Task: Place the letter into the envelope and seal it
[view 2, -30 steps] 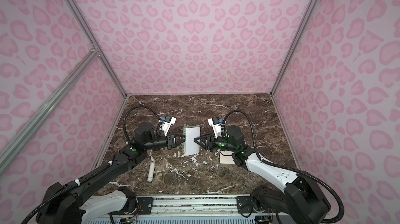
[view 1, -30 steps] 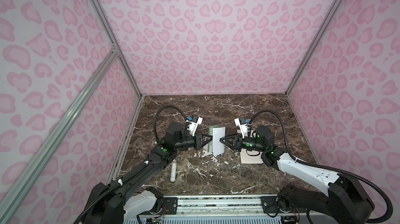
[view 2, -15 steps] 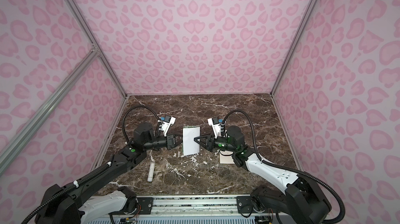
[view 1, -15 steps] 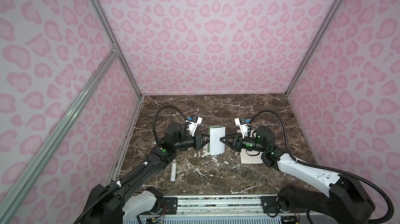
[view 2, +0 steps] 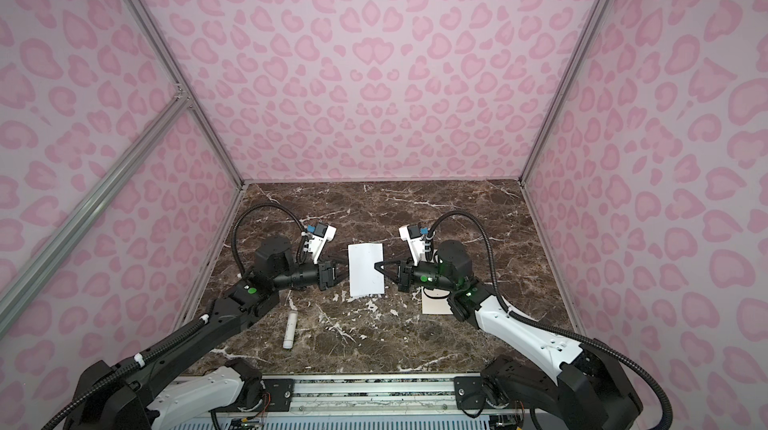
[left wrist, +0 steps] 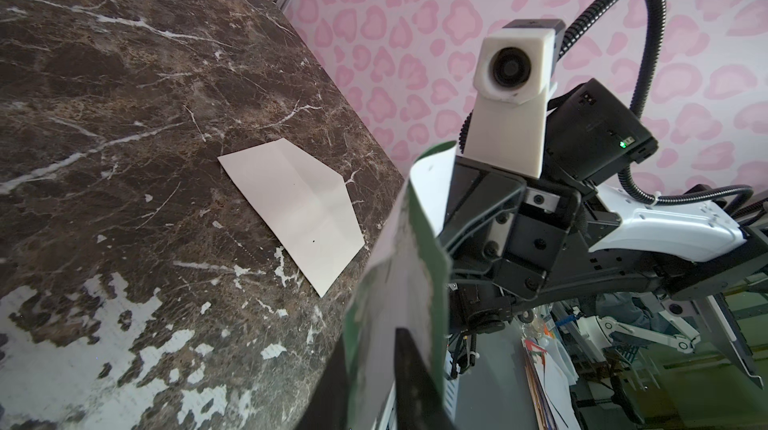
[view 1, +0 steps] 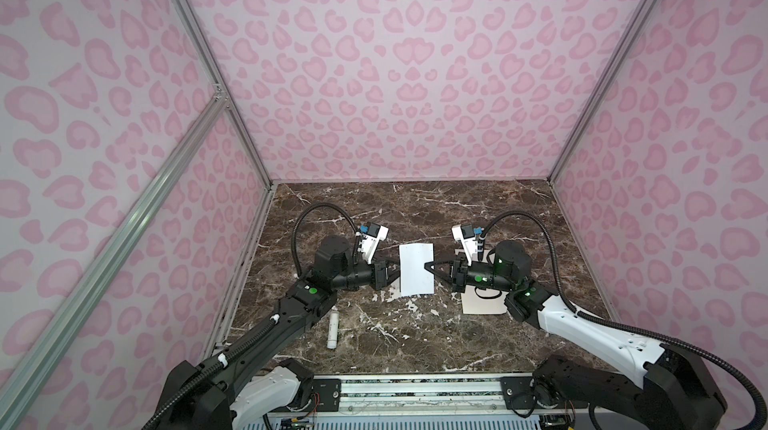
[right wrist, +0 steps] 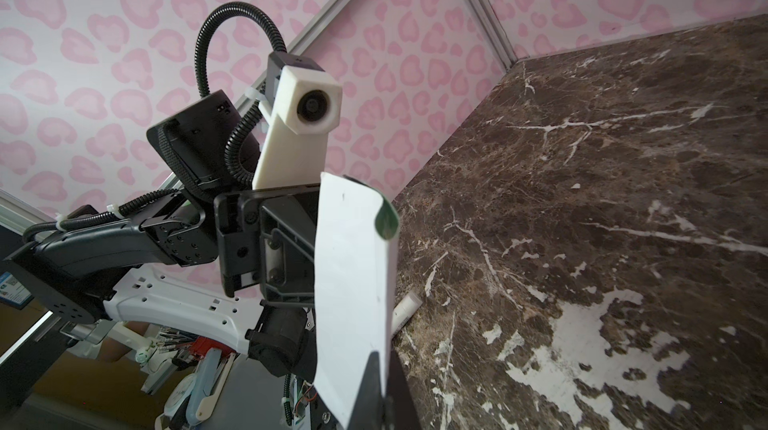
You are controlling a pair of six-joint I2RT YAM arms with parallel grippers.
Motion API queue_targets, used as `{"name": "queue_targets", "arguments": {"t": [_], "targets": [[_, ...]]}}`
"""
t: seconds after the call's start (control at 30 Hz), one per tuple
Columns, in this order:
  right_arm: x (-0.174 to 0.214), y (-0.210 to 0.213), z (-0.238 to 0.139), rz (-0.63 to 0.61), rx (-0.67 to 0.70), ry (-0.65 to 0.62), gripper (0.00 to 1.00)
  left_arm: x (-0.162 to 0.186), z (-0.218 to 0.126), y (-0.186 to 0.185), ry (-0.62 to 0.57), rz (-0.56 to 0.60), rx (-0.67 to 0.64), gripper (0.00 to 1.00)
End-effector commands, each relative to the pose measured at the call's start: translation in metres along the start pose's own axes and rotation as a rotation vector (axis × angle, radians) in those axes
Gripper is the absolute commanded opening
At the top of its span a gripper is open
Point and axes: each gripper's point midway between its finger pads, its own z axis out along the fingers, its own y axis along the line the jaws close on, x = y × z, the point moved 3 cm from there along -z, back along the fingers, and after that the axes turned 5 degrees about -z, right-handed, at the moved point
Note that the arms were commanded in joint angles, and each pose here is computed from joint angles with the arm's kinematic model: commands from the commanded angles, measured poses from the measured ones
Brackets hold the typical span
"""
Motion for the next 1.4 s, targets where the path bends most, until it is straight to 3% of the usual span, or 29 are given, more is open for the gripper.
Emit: {"name": "queue_targets", "arguments": {"t": [0.0, 0.1, 0.23, 0.4, 0.53, 0.87, 1.1, 1.37], "targets": [[-0.002, -0.001, -0.005, -0.068, 0.048, 0.020, 0.00, -0.005, -0.013, 0.002, -0.027, 0.068, -0.090, 0.51], [-0.009, -0.002, -0.013, -0.136, 0.123, 0.030, 0.00, -0.014, -0.037, 0.001, -0.091, 0.133, -0.209, 0.64], [-0.012, -0.007, -0.021, -0.234, 0.221, 0.068, 0.00, -0.023, -0.068, -0.014, -0.164, 0.251, -0.304, 0.69], [-0.002, -0.008, -0.019, -0.406, 0.283, 0.178, 0.00, -0.016, -0.086, -0.049, -0.224, 0.492, -0.197, 0.72], [0.009, 0.003, -0.008, -0.517, 0.229, 0.248, 0.00, -0.008, -0.089, -0.066, -0.250, 0.621, -0.117, 0.74], [0.030, 0.044, 0.005, -0.694, 0.035, 0.322, 0.00, 0.002, -0.062, -0.072, -0.162, 0.674, -0.001, 0.78], [0.042, 0.054, 0.005, -0.714, -0.024, 0.360, 0.00, 0.018, -0.046, -0.078, -0.054, 0.668, 0.108, 0.74], [0.044, 0.060, 0.005, -0.715, -0.057, 0.371, 0.00, 0.031, -0.030, -0.071, 0.021, 0.653, 0.117, 0.64]]}}
